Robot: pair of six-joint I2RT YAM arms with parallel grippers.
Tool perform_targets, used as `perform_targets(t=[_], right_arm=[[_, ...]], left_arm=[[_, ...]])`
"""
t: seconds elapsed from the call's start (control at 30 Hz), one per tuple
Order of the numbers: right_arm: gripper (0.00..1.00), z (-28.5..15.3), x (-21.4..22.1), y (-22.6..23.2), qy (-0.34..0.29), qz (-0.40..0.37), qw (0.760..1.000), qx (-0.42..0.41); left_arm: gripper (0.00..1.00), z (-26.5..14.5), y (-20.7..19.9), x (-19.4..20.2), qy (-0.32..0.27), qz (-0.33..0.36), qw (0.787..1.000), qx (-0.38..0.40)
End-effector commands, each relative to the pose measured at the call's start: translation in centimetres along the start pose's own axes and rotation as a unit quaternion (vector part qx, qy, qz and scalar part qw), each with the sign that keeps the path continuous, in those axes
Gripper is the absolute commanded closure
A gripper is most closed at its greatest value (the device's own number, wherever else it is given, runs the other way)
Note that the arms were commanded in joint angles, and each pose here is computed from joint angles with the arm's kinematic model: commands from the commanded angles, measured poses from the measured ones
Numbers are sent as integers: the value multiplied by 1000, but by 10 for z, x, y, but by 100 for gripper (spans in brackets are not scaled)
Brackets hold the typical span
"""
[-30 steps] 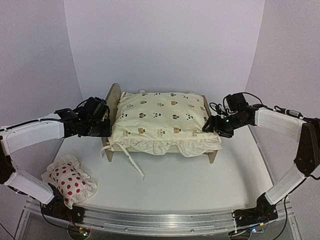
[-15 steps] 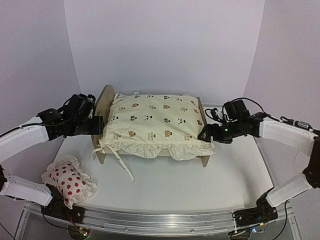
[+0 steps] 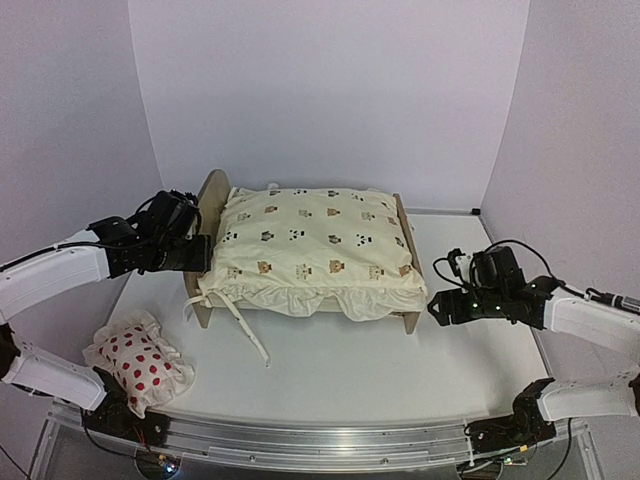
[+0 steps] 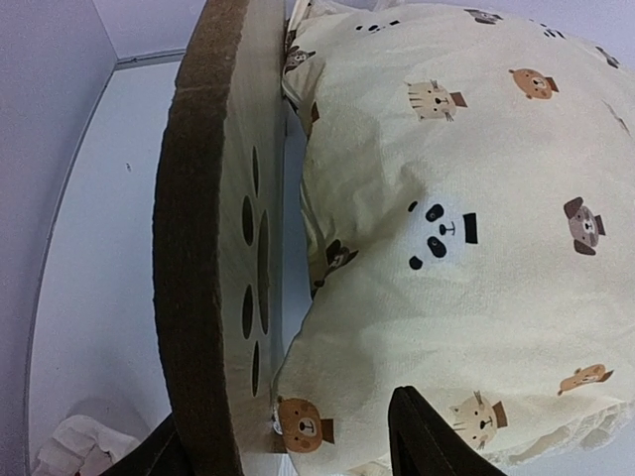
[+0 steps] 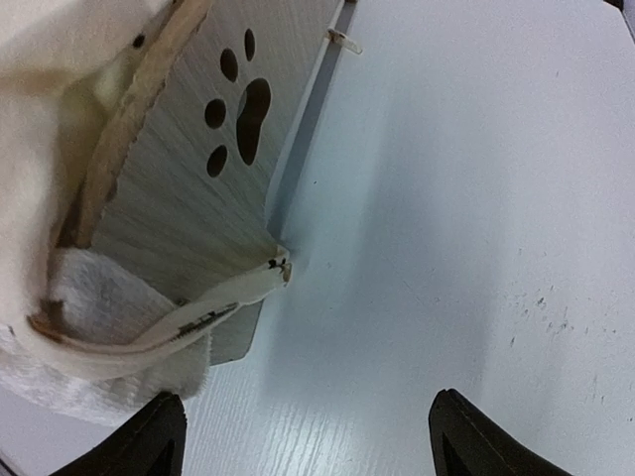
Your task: Set up the pet bed
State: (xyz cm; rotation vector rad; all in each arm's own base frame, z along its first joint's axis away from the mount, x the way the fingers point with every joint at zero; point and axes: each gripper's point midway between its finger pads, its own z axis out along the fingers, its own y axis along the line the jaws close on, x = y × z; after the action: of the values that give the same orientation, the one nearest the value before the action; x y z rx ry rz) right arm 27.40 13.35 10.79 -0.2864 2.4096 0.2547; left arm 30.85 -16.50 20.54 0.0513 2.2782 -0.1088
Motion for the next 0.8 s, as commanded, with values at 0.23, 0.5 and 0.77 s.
perform_targets(t=[0.23, 0.5, 0.77], right_arm=[[29, 33, -26, 13, -123, -77, 989, -29], [37, 48, -26, 8, -207, -101, 973, -19], [50, 51, -34, 18, -271, -117, 954, -44]], left_arm=[[43, -2, -21, -25, -27, -18, 999, 37], [47, 4, -23, -28, -26, -16, 999, 31], [49, 11, -23, -27, -22, -13, 999, 27]])
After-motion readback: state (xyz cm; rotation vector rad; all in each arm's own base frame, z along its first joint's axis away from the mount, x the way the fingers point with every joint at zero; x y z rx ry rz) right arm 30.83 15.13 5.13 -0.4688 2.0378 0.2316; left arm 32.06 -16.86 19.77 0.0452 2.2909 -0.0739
